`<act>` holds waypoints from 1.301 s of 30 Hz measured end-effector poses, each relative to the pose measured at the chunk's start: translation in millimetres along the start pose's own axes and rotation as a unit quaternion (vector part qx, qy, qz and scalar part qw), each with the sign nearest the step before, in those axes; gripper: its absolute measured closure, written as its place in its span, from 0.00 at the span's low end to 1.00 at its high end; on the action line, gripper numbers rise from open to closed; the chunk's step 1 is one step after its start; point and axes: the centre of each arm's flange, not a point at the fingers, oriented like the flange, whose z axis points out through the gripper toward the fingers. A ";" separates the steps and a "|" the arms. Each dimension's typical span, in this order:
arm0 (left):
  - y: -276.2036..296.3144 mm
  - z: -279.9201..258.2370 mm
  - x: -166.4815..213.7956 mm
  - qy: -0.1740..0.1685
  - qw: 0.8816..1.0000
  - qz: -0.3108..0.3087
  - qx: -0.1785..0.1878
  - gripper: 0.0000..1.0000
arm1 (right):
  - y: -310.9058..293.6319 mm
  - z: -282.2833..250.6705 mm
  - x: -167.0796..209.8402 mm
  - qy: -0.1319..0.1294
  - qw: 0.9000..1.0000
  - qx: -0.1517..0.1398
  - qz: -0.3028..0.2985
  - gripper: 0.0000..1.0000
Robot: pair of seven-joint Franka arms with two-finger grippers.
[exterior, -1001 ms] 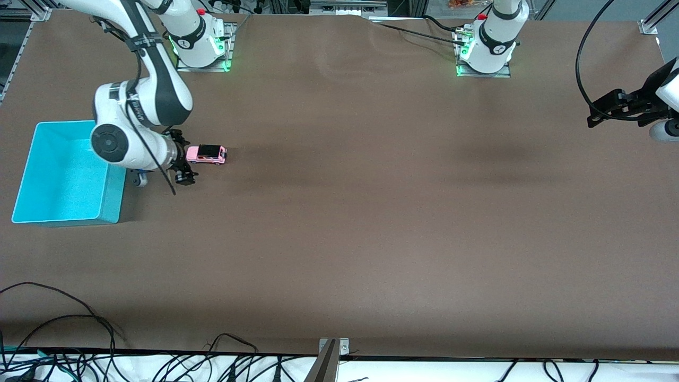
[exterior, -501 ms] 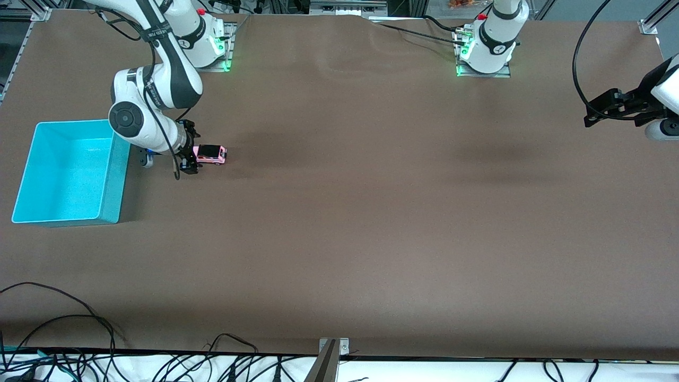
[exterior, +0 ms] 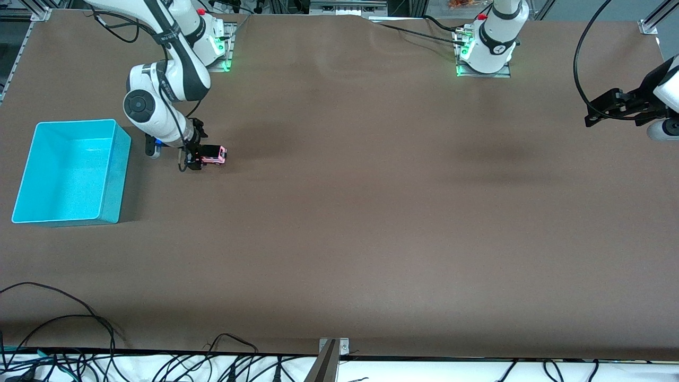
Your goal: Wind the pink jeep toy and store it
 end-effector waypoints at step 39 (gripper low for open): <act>-16.8 1.1 -0.3 -0.003 1.000 -0.016 -0.015 0.00 | -57.8 -76.0 -24.6 0.002 1.000 -0.012 0.004 0.48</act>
